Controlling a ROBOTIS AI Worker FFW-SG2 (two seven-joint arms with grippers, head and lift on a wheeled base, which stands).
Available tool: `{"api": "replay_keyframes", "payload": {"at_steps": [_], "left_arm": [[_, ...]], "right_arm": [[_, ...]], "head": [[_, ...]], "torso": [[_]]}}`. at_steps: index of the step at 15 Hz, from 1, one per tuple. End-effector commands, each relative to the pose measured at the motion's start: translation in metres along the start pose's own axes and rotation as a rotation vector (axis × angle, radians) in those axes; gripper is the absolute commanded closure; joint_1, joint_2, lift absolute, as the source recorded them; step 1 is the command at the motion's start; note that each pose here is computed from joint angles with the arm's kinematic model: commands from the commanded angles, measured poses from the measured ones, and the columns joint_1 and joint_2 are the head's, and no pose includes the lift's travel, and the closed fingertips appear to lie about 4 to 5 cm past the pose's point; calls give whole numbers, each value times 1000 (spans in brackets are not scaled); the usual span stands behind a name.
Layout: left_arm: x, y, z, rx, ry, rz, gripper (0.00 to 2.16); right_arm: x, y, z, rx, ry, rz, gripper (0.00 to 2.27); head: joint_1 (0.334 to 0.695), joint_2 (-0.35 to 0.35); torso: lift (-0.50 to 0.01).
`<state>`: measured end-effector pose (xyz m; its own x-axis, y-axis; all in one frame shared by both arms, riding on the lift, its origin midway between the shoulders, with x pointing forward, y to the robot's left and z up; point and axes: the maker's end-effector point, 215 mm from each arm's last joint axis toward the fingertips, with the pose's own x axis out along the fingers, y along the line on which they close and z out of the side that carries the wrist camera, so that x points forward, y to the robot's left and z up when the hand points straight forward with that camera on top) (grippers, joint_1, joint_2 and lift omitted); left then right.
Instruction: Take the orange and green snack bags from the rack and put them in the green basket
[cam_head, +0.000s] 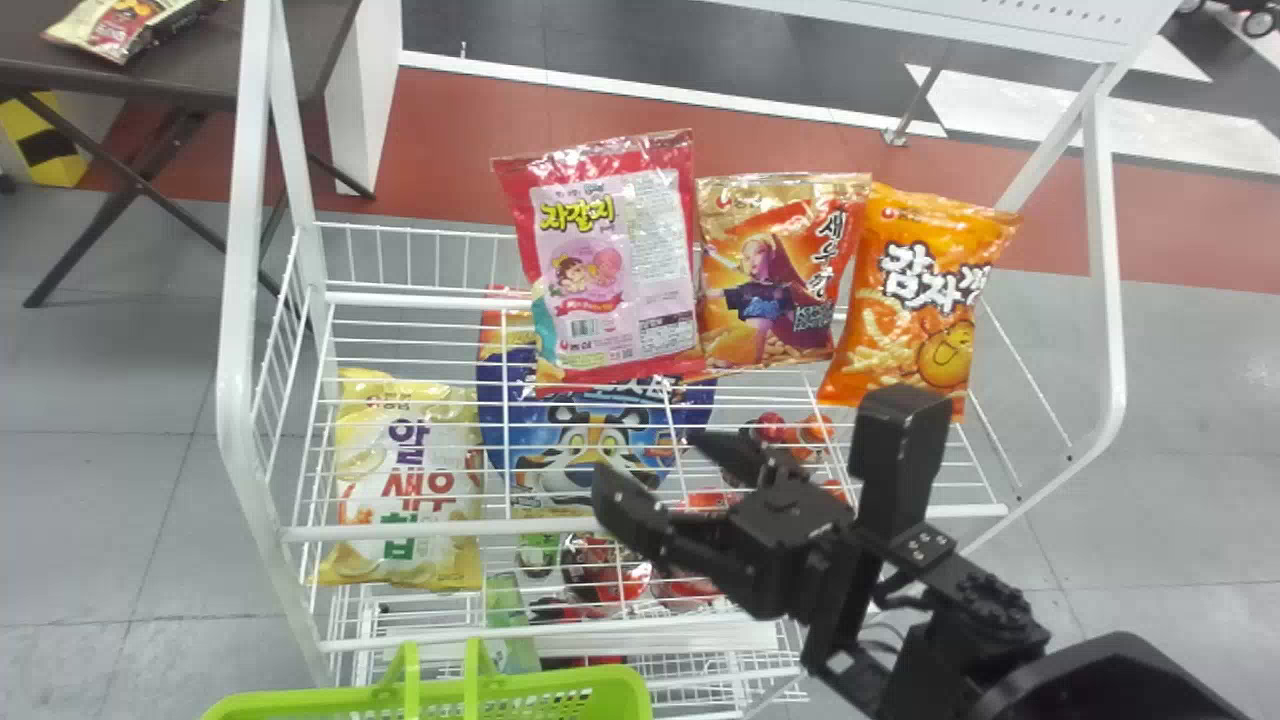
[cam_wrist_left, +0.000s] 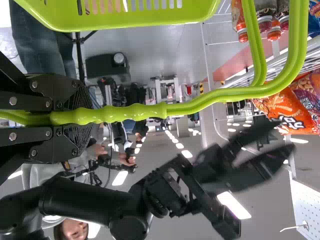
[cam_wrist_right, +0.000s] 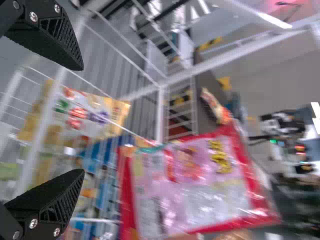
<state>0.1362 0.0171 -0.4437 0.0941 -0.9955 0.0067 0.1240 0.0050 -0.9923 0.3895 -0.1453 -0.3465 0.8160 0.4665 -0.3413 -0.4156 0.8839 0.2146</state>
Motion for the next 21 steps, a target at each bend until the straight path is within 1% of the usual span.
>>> {"api": "replay_keyframes", "payload": {"at_steps": [1, 3, 6, 7, 10, 14, 19, 21], "left_arm": [[-2, 0, 2, 2, -4, 0, 1997], [-2, 1, 3, 2, -5, 1, 1997], [-1, 2, 4, 2, -5, 1, 1997], [-1, 2, 4, 0, -5, -1, 1997], [-2, 3, 4, -3, -5, 1, 1997], [-2, 3, 2, -7, 0, 4, 1997], [-4, 2, 2, -11, 4, 3, 1997], [-4, 2, 2, -13, 4, 2, 1997]], "right_arm": [[-7, -16, 41, -48, -126, -36, 83], [-15, -33, 70, -92, -242, -80, 93], [-30, -77, 86, -115, -327, -180, 97], [-36, -94, 90, -122, -362, -224, 97], [-44, -145, 79, -78, -377, -315, 97], [-32, -199, 64, -34, -357, -385, 97], [-20, -258, 74, -18, -355, -474, 93], [-9, -278, 70, -23, -309, -504, 93]], "head": [[695, -287], [695, -304], [695, -349], [695, -350], [695, -350], [695, -350], [695, -350], [695, -350]], "torso": [[0], [0], [0], [0], [0], [0], [0], [0]]}}
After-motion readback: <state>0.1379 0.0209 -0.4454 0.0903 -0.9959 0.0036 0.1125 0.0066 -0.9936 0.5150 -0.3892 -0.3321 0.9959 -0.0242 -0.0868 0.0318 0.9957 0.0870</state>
